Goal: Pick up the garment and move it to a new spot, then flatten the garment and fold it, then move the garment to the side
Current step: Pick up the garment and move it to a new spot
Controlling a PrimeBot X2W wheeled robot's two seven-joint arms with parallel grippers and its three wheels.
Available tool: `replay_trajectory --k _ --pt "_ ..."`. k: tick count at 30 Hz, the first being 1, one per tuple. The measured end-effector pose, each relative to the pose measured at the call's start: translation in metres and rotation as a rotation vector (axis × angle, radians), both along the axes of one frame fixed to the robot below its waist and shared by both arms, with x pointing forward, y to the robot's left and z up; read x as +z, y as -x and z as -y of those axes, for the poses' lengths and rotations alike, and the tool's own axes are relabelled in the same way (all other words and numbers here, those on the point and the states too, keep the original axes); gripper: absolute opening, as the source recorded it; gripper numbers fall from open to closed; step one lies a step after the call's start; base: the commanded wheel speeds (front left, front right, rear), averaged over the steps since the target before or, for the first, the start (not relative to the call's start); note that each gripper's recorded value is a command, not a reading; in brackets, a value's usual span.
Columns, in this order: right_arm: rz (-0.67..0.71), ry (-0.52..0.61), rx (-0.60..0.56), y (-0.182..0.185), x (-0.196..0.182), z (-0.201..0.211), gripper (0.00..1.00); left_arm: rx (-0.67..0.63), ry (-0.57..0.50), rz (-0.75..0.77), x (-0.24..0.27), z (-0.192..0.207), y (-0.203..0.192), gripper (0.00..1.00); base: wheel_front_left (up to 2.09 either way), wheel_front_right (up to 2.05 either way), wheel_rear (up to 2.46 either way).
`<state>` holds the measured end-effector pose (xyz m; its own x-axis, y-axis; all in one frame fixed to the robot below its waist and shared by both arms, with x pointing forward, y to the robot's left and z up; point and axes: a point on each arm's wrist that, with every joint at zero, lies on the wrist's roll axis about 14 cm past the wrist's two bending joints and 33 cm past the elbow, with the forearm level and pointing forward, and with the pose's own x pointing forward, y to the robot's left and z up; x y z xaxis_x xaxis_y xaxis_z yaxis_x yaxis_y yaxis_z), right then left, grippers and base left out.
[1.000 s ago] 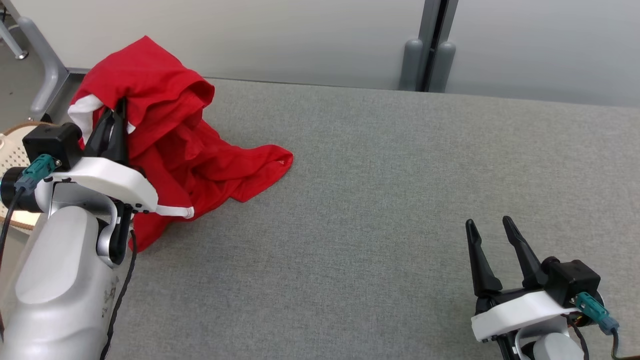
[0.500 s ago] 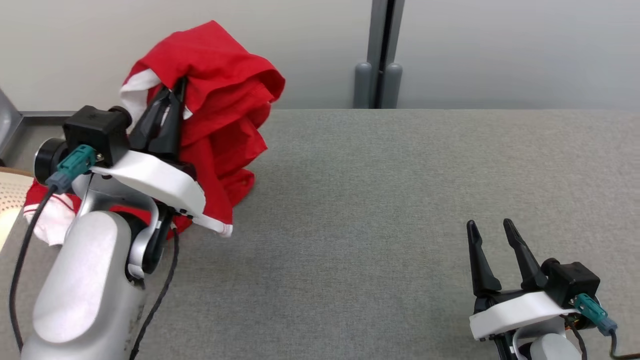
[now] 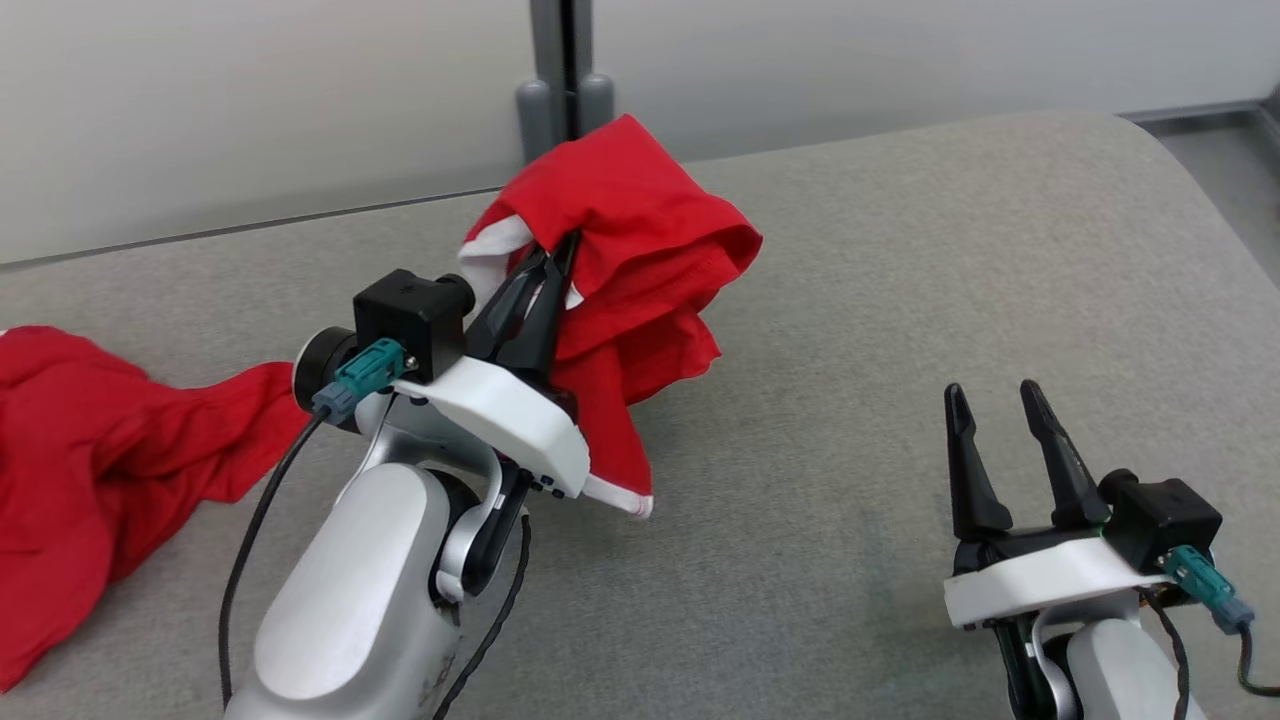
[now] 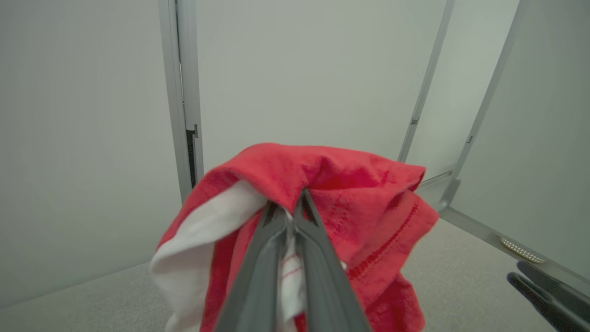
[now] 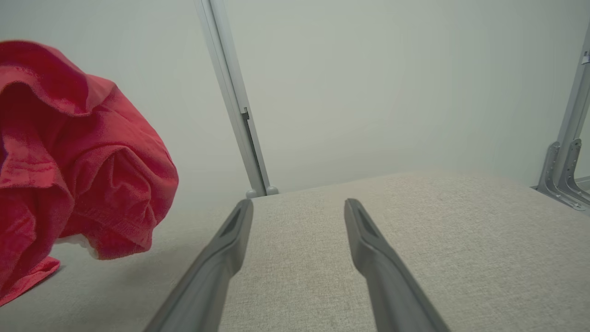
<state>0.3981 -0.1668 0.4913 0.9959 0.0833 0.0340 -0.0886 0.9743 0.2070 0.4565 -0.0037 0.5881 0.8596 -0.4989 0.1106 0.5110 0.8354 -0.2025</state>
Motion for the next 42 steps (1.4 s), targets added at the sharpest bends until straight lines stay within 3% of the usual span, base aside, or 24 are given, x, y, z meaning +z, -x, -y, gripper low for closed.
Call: replay_trajectory --k 10,11,12,13,18,23,28,32,36,42 --pt "0.006 0.022 -0.156 0.01 0.005 0.055 1.0 -0.131 0.014 -0.099 -0.047 0.084 -0.023 0.0 0.0 0.0 0.0" --pt "-0.002 0.022 -0.169 0.012 0.002 0.059 1.0 -0.148 0.031 -0.109 -0.049 0.094 -0.023 0.18 0.0 0.0 0.0" --pt "-0.013 0.024 -0.182 0.015 -0.001 0.063 1.0 -0.169 0.039 -0.109 -0.052 0.105 -0.021 0.81 0.0 0.0 0.0" --pt "-0.022 0.027 -0.193 0.017 -0.003 0.067 1.0 -0.207 0.036 -0.114 -0.056 0.117 -0.017 1.0 0.0 0.0 0.0" --pt "-0.054 0.036 -0.247 0.022 -0.012 0.084 1.0 -0.387 0.044 -0.196 -0.08 0.162 0.02 1.0 0.0 0.0 0.0" --pt "-0.038 0.036 -0.205 0.009 -0.01 0.072 1.0 -0.311 0.055 -0.182 -0.078 0.143 0.009 1.0 0.0 0.0 0.0" --pt "-0.024 0.045 -0.131 -0.006 -0.009 0.048 1.0 -0.158 0.037 -0.142 -0.071 0.094 -0.018 1.0 0.0 0.0 0.0" --pt "-0.017 0.056 -0.052 -0.014 -0.009 0.023 1.0 -0.01 0.01 -0.078 -0.062 0.03 -0.032 1.0 0.0 0.0 0.0" --pt "0.001 0.075 0.038 -0.021 -0.005 -0.003 1.0 0.111 -0.002 -0.107 -0.08 -0.03 -0.012 1.0 0.0 0.0 0.0" --pt "0.019 0.075 0.149 -0.022 0.0 -0.039 1.0 0.238 0.015 -0.133 -0.096 -0.087 0.034 1.0 0.0 0.0 0.0"
